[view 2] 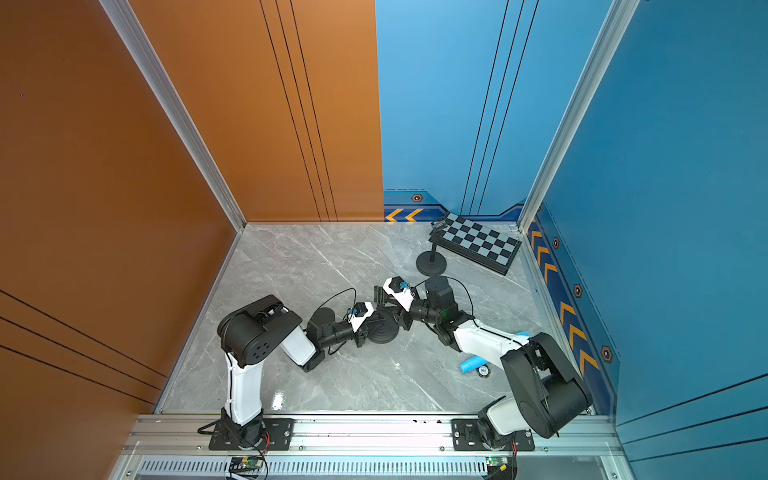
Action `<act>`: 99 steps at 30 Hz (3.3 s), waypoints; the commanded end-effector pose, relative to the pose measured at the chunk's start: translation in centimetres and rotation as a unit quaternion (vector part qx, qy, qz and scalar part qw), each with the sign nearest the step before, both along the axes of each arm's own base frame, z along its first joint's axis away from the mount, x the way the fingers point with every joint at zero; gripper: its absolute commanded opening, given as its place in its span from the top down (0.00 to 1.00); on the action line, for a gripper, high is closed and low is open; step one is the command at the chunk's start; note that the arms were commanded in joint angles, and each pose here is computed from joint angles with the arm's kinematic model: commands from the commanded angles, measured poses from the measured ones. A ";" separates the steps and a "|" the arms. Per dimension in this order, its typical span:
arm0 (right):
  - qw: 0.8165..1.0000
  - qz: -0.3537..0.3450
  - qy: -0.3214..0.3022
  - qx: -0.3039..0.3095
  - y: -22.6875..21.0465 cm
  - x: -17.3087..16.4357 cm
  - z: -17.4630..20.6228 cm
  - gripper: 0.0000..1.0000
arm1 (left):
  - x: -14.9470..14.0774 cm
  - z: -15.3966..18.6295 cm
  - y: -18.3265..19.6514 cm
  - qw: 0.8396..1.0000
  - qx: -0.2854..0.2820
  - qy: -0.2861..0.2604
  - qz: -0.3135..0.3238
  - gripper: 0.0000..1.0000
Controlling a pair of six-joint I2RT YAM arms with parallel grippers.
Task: Assemble a microphone stand
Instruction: Hold the microphone stand pole at the microphone stand base, then screw the microphone stand pole into the microphone stand base.
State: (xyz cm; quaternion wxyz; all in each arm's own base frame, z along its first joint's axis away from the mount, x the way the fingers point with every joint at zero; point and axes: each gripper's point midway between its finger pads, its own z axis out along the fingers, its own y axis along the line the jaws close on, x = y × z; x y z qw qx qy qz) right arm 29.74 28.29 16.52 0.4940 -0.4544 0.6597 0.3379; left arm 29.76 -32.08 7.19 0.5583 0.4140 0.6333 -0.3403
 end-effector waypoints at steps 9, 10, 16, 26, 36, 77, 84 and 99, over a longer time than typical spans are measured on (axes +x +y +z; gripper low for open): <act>0.998 -0.061 -0.011 -0.031 -0.5 1.4 -1.8 0.98 | 0.3 -1.9 0.6 0.999 0.011 0.043 0.016 0.66; 0.994 -0.099 -0.016 -0.038 -0.9 1.8 -2.4 1.00 | 0.3 -1.9 0.5 0.999 0.011 0.044 0.016 0.65; 0.942 -0.320 -0.062 -0.081 -3.4 2.1 -5.2 1.00 | 1.0 -1.7 0.8 0.998 0.007 0.046 0.041 0.61; 0.969 -0.244 0.006 -0.046 -2.0 0.7 -6.3 0.83 | 0.7 -1.8 0.4 0.999 0.010 0.041 0.028 0.88; 0.995 -0.079 0.053 -0.033 -1.3 1.1 -2.8 0.69 | 0.2 -2.4 0.7 0.999 0.016 0.048 0.018 0.91; 0.876 -0.232 0.333 -0.260 4.4 10.1 -8.7 0.52 | 5.8 7.3 24.0 0.799 -0.238 0.256 0.488 0.01; 0.878 -0.194 0.340 -0.276 7.7 11.0 -10.5 0.51 | 4.9 6.5 24.3 0.795 -0.227 0.278 0.488 0.01; 0.879 -0.194 0.299 -0.315 9.2 13.3 -12.8 0.52 | 4.5 5.9 24.2 0.794 -0.227 0.289 0.485 0.02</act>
